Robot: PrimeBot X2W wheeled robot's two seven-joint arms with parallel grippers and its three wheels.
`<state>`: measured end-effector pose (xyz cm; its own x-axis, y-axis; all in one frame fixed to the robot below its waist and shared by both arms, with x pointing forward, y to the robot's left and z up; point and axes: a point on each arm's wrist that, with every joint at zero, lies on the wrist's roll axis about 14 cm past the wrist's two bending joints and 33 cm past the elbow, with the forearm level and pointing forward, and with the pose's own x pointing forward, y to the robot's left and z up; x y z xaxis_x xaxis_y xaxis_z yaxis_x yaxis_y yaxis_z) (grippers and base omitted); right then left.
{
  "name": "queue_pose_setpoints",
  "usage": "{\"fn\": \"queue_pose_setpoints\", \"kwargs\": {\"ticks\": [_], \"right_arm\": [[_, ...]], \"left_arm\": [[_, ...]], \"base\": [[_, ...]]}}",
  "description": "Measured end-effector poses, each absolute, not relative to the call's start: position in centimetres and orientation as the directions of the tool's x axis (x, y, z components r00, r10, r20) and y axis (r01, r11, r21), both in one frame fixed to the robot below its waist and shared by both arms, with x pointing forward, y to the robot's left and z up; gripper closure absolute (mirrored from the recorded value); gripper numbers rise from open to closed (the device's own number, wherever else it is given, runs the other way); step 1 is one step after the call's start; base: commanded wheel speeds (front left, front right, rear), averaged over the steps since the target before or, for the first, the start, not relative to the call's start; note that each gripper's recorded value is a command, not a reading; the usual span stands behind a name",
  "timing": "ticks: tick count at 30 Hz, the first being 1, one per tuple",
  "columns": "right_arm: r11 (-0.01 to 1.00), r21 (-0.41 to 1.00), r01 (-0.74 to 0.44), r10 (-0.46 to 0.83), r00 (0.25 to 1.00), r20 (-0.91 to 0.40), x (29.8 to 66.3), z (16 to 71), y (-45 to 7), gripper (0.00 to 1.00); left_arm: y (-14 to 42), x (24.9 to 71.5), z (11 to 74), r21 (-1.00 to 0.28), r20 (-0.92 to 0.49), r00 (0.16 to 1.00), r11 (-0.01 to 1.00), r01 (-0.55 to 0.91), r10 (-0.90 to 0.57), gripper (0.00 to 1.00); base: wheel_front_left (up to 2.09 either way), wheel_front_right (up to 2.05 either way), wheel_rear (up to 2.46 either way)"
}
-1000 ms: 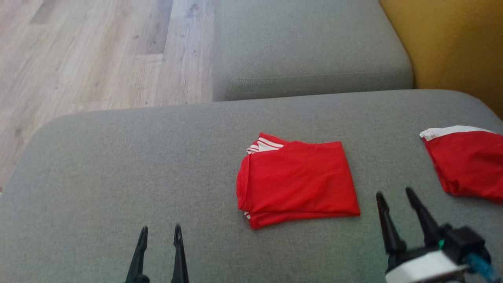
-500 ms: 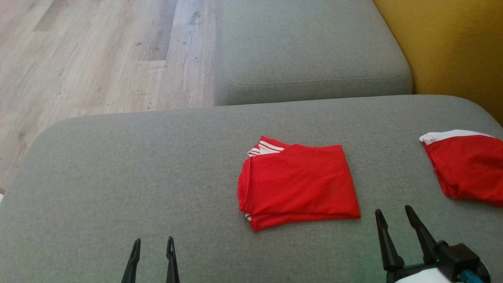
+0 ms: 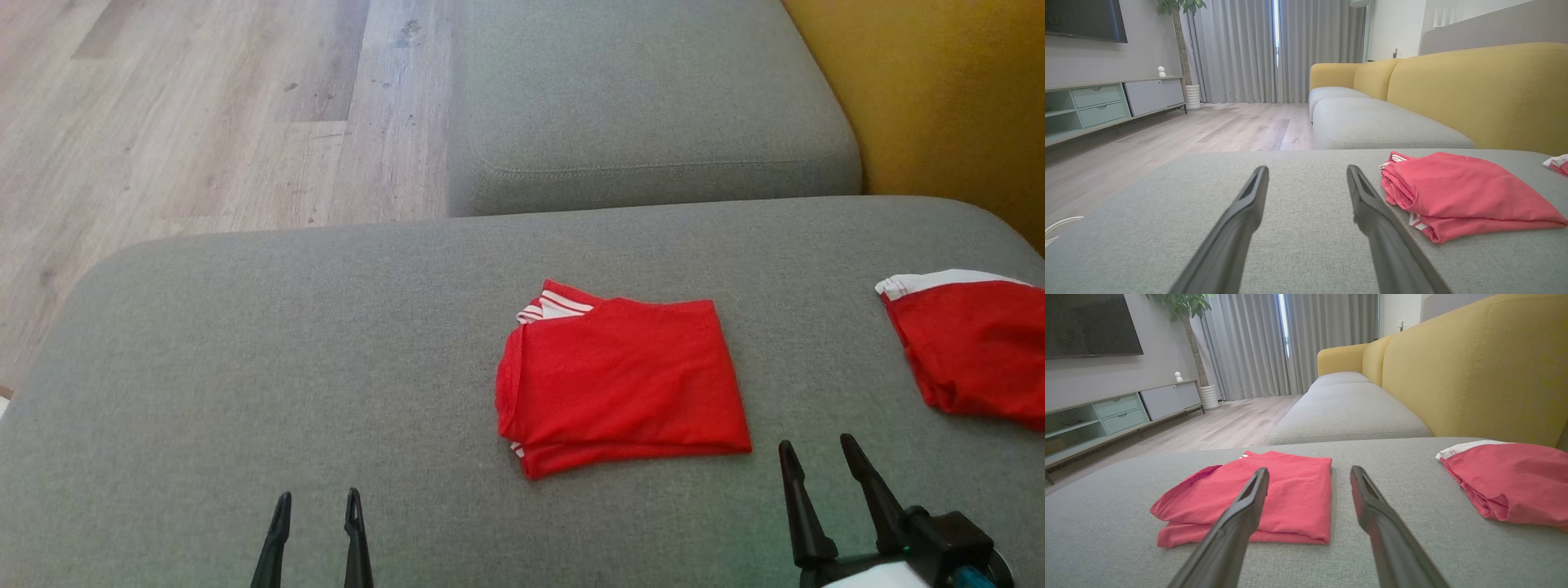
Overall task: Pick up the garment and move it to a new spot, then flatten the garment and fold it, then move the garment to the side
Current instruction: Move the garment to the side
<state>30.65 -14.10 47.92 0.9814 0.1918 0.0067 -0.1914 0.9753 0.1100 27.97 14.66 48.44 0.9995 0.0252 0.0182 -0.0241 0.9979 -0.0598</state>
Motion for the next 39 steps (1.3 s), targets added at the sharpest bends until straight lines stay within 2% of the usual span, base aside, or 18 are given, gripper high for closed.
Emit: {"fn": "queue_pose_setpoints", "kwargs": {"ticks": [12, 19, 25, 33, 36, 39], "right_arm": [[0.974, 0.112, -0.197, 0.2, 0.98, -0.016, 30.9, 47.3, -13.9, 0.0], [0.977, 0.103, -0.187, 0.199, 0.971, -0.13, 32.0, 44.0, -14.2, 0.0], [0.978, 0.082, -0.192, 0.205, 0.954, -0.219, 35.4, 42.0, -14.3, 0.0], [0.98, 0.13, -0.152, 0.189, 0.914, -0.36, 41.6, 40.5, -14.8, 0.0], [0.977, 0.15, -0.152, 0.201, 0.887, -0.416, 42.6, 39.4, -14.2, 0.0], [0.972, 0.188, -0.144, 0.221, 0.838, -0.499, 42.1, 37.3, -13.2, 0.0]], "left_arm": [[14.3, 28.1, 48.4, -0.095, 0.01, 1.0, 0.995, -0.006, 0.006, 0.0], [14.0, 28.5, 47.0, -0.127, -0.047, 0.999, 0.992, -0.001, -0.005, 0.0], [13.8, 28.9, 46.3, -0.133, -0.079, 0.997, 0.991, 0.005, -0.016, 0.0], [13.4, 31.4, 48.2, -0.141, -0.02, 0.999, 0.99, 0.026, -0.029, 0.0], [13.1, 31.7, 48.8, -0.141, 0.001, 0.999, 0.989, 0.038, -0.038, 0.0], [12.9, 31.6, 49.0, -0.133, 0.008, 0.999, 0.99, 0.049, -0.049, 0.0]], "base": [[0.0, 0.0, 0.0], [0.0, 0.0, 0.0], [0.0, 0.0, 0.0], [0.0, 0.0, 0.0], [0.0, 0.0, 0.0], [0.0, 0.0, 0.0]]}}
